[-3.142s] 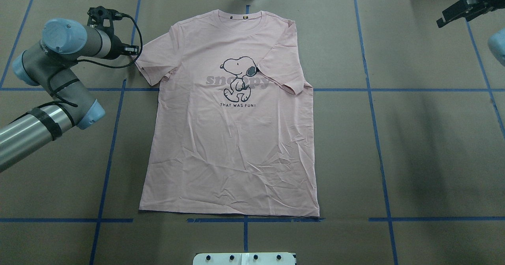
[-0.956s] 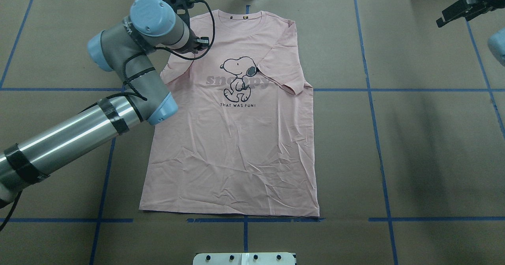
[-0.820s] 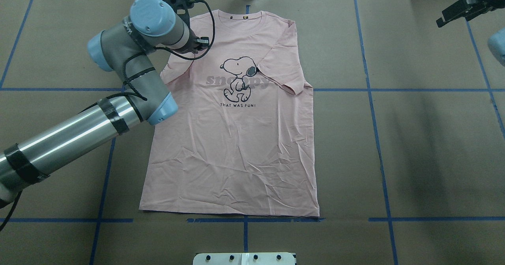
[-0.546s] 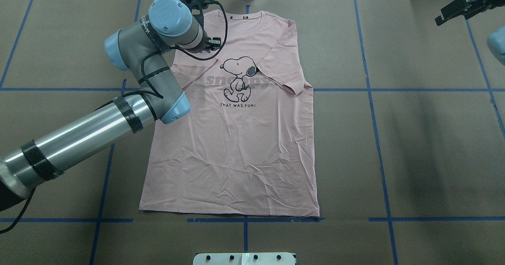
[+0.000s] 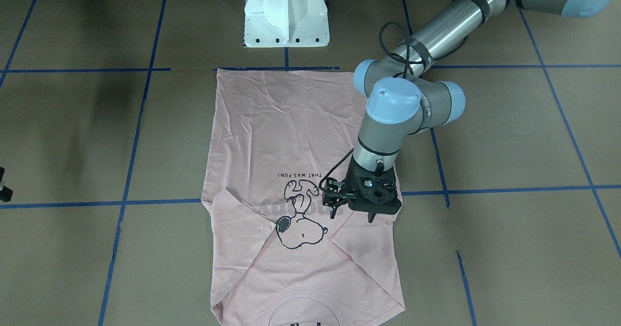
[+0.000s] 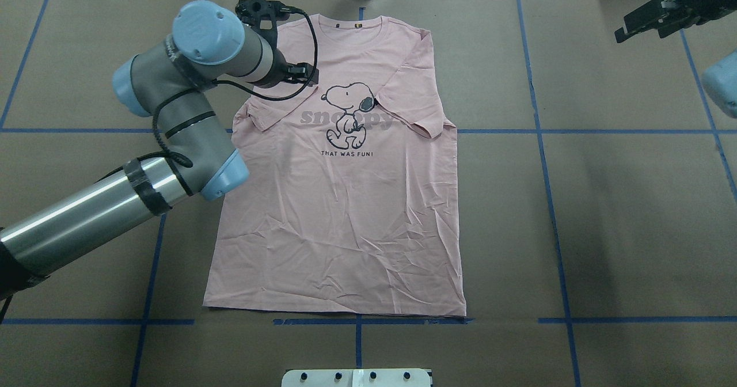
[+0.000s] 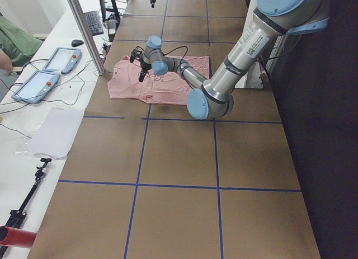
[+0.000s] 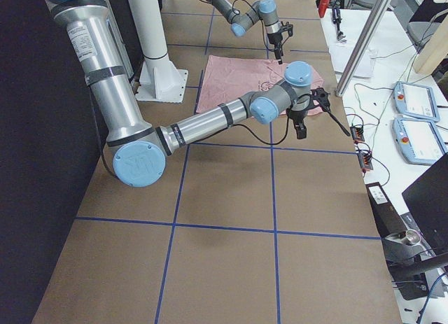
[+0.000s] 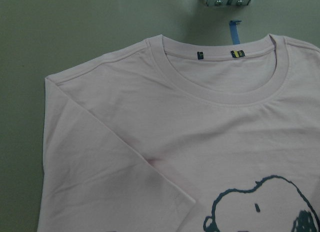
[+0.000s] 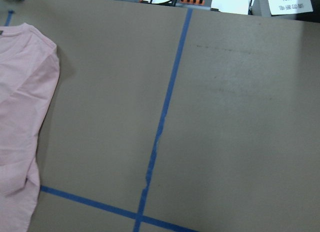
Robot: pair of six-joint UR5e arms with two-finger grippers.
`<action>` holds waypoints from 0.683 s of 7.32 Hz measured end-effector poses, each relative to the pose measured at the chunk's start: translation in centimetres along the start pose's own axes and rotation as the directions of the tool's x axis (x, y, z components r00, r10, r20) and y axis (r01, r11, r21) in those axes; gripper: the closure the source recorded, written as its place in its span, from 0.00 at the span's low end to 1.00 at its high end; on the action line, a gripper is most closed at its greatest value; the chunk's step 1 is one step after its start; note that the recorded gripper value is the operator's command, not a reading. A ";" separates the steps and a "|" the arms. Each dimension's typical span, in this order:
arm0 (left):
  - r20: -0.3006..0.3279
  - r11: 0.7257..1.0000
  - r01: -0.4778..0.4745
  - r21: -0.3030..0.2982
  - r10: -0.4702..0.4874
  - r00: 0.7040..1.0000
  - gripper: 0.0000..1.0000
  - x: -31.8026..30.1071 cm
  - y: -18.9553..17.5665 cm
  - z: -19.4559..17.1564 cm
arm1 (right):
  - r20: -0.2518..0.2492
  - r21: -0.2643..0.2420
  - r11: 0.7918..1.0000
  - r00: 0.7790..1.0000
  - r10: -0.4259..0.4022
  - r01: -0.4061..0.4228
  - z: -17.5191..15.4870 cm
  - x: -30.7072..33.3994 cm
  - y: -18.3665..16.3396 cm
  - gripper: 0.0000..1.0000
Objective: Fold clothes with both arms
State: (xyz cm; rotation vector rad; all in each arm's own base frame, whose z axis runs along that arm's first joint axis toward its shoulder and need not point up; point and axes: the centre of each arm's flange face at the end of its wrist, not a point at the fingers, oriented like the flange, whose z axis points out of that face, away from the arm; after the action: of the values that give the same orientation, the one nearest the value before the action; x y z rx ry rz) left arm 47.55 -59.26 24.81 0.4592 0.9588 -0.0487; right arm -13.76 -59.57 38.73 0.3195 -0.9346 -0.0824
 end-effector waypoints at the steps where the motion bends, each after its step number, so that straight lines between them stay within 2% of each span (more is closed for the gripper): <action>1: -0.040 1.000 -0.009 -0.005 0.009 0.999 0.00 -0.5 2.0 -2.8 | 0.003 0.009 0.999 0.999 0.037 -0.037 -0.1 -3.8 3.7 0.00; 3: -0.095 1.000 -0.014 -0.026 0.011 0.995 0.00 -2.4 7.8 -8.2 | -0.003 0.016 0.986 0.987 0.164 -0.164 1.2 -12.1 12.1 0.00; 5: -0.113 0.998 0.030 -0.058 -0.036 0.993 0.00 -4.8 14.2 -12.0 | -0.012 0.020 0.948 0.948 0.318 -0.317 3.7 -20.0 20.6 0.04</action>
State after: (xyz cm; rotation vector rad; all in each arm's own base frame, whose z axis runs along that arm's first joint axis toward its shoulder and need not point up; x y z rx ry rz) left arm 38.84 -42.36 27.83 0.3972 1.0773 -0.0254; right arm -30.03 -36.73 31.55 0.1821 -0.9621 0.2247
